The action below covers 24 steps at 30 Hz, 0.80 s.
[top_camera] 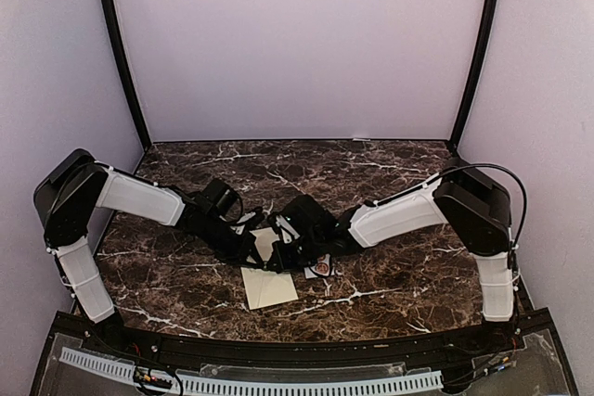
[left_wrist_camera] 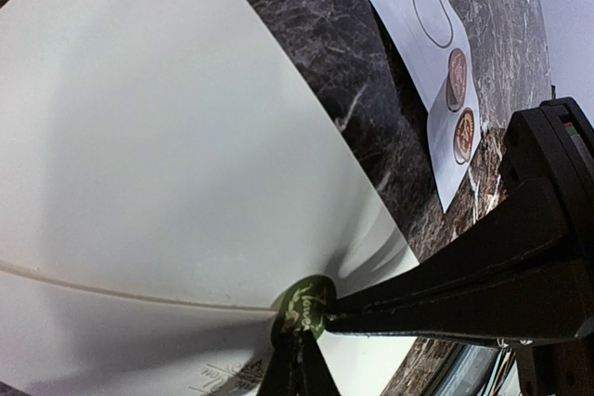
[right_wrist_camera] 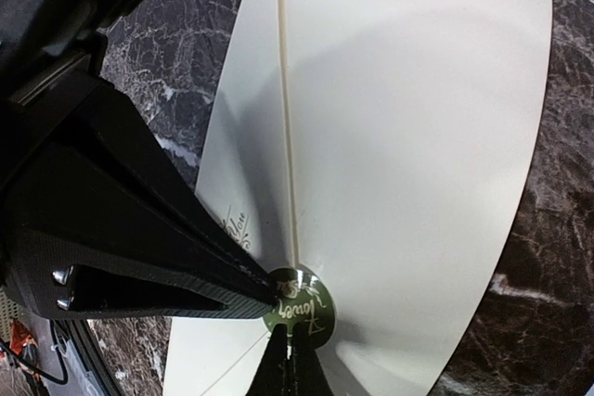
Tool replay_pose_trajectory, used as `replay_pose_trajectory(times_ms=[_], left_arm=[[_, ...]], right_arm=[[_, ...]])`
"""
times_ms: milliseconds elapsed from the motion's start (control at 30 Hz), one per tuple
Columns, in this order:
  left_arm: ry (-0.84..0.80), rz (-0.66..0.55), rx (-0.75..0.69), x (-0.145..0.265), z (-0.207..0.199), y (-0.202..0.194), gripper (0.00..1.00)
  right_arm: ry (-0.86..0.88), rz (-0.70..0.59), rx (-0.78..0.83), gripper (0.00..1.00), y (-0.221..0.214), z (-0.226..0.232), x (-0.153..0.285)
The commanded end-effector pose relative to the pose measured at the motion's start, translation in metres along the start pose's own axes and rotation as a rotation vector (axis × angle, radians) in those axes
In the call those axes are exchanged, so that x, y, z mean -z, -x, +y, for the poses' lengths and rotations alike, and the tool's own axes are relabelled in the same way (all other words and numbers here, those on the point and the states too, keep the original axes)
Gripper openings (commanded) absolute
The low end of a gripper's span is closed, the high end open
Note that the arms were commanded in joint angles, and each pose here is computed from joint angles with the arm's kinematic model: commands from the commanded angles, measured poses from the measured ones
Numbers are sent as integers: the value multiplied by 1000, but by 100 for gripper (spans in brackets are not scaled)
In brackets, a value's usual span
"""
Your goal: Place the letter into the envelope and seal it
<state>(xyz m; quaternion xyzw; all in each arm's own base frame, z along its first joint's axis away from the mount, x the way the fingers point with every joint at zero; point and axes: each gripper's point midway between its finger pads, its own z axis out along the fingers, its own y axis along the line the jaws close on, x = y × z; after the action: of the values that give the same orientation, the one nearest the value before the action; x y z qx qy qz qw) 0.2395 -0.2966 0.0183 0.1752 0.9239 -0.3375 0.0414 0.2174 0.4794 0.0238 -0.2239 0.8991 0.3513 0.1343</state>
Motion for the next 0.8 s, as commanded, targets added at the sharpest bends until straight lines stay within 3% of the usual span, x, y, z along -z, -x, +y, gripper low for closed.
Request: replay_pose_trajectory(times_ms=[0, 233, 433, 533, 767], left_arm=[[113, 76, 44, -7, 28, -25, 3], [115, 74, 42, -7, 28, -24, 3], [67, -14, -8, 6, 9, -6, 4], [1, -94, -67, 21, -15, 13, 10], [-109, -404, -203, 95, -77, 54, 28]], right_arm=[[-17, 86, 9, 0, -26, -5, -11], [-41, 63, -9, 0, -20, -8, -11], [4, 12, 37, 0, -8, 11, 11], [38, -19, 66, 1, 0, 25, 29], [86, -123, 108, 17, 18, 50, 78]])
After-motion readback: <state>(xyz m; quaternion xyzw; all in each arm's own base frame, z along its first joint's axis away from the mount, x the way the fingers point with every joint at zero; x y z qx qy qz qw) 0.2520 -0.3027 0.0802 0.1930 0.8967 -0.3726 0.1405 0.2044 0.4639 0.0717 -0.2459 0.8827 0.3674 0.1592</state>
